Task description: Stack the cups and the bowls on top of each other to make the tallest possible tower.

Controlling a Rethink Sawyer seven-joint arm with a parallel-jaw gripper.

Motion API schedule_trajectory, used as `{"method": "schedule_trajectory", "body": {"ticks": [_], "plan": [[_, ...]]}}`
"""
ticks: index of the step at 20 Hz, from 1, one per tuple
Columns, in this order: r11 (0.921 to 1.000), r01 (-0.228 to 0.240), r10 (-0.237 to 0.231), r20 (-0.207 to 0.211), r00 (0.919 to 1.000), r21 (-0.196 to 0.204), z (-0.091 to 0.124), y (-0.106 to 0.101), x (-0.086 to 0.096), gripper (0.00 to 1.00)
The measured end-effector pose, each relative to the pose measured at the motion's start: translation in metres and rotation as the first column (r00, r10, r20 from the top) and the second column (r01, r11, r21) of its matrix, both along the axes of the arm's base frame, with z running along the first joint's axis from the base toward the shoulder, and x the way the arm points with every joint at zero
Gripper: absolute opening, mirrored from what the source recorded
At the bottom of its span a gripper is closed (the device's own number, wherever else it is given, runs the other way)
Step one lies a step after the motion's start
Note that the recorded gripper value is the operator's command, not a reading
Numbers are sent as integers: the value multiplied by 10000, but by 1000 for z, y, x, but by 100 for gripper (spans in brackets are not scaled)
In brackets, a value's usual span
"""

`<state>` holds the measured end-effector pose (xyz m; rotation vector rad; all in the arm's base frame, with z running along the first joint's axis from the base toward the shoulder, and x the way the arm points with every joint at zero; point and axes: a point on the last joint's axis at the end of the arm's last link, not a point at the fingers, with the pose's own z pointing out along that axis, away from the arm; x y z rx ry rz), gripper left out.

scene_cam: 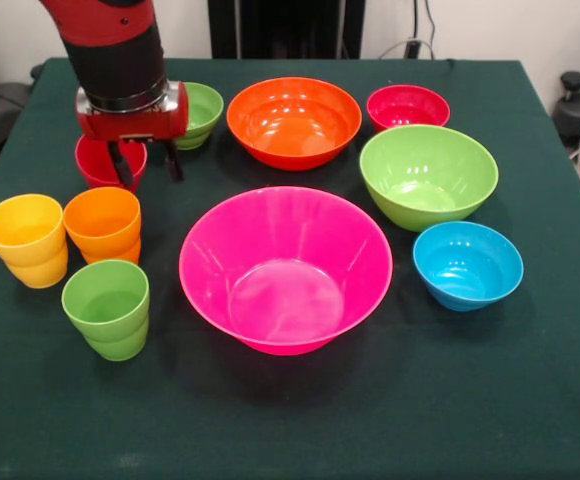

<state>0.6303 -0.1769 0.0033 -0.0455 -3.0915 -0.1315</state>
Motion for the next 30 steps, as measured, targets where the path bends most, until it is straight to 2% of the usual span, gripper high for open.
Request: {"method": "schedule_trajectory", "body": {"ticks": [10, 13, 18, 26, 30], "plan": [[9992, 103, -98, -144, 9998, 379, -24, 9, 0, 100], [9992, 107, -102, -138, 9999, 374, -24, 8, 0, 100], [9997, 69, -67, -75, 9999, 227, -11, 3, -2, 100], [9995, -223, 225, 43, 9997, -236, 30, -2, -12, 100], [9988, -335, 337, 58, 9994, -365, 41, -1, -16, 100]]}}
